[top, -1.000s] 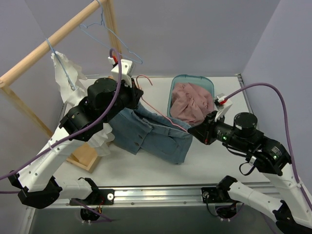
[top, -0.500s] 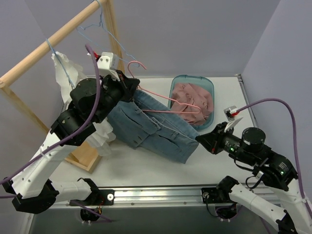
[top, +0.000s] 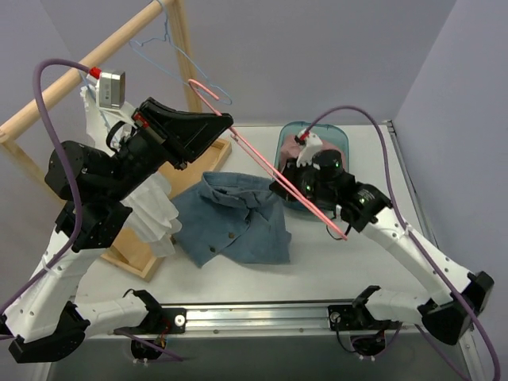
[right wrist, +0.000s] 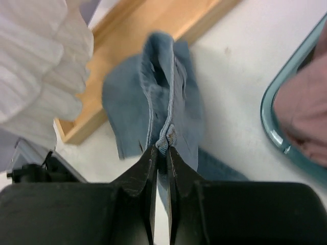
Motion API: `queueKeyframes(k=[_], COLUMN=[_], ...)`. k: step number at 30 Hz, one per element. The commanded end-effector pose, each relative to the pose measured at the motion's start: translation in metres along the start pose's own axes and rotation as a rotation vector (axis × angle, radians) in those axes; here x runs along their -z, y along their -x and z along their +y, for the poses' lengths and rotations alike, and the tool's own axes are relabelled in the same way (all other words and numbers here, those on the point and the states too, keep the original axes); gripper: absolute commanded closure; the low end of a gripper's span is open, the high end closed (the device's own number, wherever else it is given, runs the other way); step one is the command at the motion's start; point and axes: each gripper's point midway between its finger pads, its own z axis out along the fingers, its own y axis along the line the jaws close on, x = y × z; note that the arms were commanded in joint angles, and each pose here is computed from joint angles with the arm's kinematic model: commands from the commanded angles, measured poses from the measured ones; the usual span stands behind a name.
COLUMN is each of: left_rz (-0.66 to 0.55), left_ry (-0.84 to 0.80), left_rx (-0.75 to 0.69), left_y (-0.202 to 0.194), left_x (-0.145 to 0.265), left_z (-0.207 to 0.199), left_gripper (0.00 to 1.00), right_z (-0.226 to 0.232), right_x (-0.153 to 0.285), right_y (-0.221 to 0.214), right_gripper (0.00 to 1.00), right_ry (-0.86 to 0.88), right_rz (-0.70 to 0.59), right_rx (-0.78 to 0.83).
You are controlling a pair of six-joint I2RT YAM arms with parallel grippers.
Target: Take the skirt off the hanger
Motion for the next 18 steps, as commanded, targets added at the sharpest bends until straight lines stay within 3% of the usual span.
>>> queueKeyframes(k=[1,4,5,8,18], left_rz=[-0.033,0.009,0.027,0.070,0.182], left_ry=[-0.124,-0.036,-0.009,0.081,0.205], left_rx=[-0.061,-0.132,-0.143,-0.171,-0.194], left_y=[0.026,0.018,0.013,-0.002,-0.045], left_x=[0.017,0.029,0.031,0.043,0.060], left_z=[-0.046,-0.030,-0.023,0.000,0.046], left_gripper=[0.98,0.98,0.98,0.98,0.98], right_z=[0.029,0.000,0.002,0.003,0.022], right_x=[0.046,0.052,0.080,0.107,0.161], right_y=[0.149,0.195,0.229,0.278,0.356], right_gripper=[1.00,1.00,1.00,1.00,1.00], right_ry=[0.034,-0.122,-0.159,-0.235,-0.306], right_rz=[-0.377,-0.415,-0.487,-0.598,-0.965], right_rx=[0.127,0.197,0.218,0.285,0.439])
